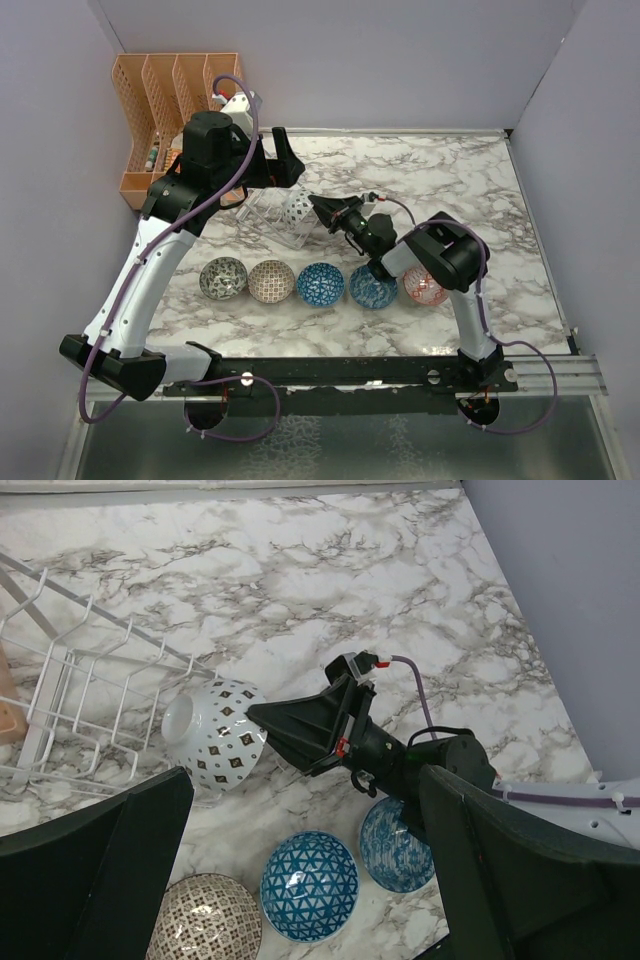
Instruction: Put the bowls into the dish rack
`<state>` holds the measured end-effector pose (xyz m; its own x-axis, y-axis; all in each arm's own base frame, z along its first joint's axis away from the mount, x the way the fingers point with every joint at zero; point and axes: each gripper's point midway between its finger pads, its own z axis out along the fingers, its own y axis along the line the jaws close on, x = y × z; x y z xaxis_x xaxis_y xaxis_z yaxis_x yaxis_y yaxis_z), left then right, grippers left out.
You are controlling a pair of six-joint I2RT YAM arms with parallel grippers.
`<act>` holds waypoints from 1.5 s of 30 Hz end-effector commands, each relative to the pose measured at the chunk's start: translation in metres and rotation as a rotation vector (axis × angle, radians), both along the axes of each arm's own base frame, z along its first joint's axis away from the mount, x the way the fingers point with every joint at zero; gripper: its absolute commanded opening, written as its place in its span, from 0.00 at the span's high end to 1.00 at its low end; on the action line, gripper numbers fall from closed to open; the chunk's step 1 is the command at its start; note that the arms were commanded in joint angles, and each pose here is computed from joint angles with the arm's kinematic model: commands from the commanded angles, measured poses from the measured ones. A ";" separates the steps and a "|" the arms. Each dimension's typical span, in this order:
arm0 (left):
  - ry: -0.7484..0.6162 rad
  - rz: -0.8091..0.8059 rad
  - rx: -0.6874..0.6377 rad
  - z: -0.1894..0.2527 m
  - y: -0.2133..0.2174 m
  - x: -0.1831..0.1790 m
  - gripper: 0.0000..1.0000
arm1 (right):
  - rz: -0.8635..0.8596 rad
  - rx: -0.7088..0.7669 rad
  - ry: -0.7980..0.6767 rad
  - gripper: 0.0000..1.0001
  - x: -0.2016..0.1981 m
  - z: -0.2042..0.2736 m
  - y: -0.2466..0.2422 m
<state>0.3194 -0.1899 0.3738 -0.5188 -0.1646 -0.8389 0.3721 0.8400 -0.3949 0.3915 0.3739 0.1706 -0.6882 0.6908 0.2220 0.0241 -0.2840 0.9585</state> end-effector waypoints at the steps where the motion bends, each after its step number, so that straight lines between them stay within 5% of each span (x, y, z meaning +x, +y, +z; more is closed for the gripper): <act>1: -0.036 -0.024 -0.025 0.012 -0.003 -0.005 0.01 | 0.026 0.090 -0.060 0.95 -0.002 0.023 0.007; 7: -0.040 -0.026 -0.026 0.012 -0.003 -0.005 0.01 | 0.061 0.069 -0.030 0.92 -0.002 0.010 0.014; 19: -0.042 -0.025 -0.028 0.012 -0.003 -0.005 0.01 | 0.064 0.034 0.080 0.62 -0.009 -0.014 0.007; 27: -0.042 -0.021 -0.028 0.013 -0.002 -0.005 0.01 | 0.050 -0.012 0.136 0.55 -0.016 -0.014 0.000; 45: -0.047 -0.004 -0.027 0.015 0.001 -0.006 0.01 | 0.021 -0.471 0.340 0.39 -0.039 -0.034 -0.029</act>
